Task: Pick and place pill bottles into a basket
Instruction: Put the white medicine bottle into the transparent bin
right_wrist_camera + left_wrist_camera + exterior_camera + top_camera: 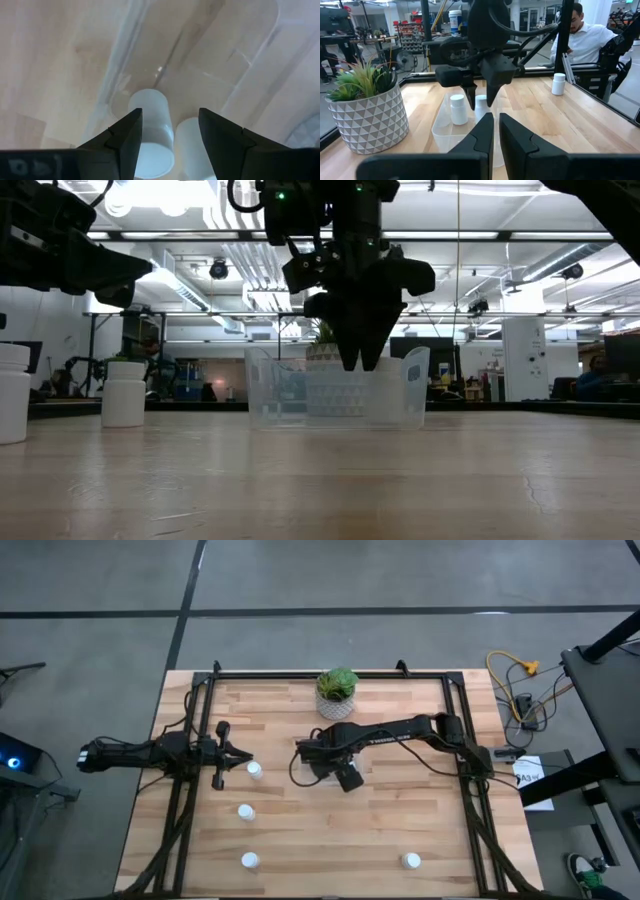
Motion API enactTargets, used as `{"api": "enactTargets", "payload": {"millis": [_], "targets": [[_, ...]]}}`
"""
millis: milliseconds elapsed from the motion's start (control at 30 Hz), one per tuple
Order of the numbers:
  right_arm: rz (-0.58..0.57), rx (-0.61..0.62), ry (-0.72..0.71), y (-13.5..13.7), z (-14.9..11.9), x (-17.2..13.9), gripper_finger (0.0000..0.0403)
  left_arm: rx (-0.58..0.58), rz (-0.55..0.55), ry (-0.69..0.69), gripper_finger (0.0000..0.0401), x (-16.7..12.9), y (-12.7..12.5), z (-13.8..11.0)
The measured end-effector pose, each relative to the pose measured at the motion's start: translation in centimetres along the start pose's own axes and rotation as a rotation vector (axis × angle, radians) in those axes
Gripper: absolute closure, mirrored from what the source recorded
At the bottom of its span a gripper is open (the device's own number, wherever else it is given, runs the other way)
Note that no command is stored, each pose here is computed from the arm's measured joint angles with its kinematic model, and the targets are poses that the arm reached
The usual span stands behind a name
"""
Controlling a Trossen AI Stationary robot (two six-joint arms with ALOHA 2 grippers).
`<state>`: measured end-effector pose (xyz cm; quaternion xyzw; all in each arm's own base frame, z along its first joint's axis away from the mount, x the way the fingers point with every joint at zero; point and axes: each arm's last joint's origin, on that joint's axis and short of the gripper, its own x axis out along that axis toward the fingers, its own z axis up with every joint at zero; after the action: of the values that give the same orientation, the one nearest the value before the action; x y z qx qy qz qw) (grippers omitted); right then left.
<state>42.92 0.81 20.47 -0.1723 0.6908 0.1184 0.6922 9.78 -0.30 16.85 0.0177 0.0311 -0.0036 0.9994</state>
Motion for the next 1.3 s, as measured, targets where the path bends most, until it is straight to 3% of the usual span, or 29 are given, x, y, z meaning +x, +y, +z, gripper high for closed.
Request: {"api": "enactTargets", "payload": {"millis": [500,733,867,1300], "targets": [[-0.020,0.006,0.038,0.0,-0.3,0.0,0.0218,0.000,0.000,0.000,0.0389,0.0,0.0,0.0],[-0.021,-0.027,-0.010,-0.1,0.1,-0.2,0.0218,0.000,0.000,0.002,0.0389,0.0,0.0,0.0],[0.045,-0.059,-0.088,0.0,0.4,-0.5,0.0218,0.000,0.000,0.002,0.0389,0.0,0.0,0.0],[0.123,-0.104,-0.277,3.5,0.3,-5.8,0.0221,0.000,0.000,0.002,0.0389,0.0,0.0,0.0]]}}
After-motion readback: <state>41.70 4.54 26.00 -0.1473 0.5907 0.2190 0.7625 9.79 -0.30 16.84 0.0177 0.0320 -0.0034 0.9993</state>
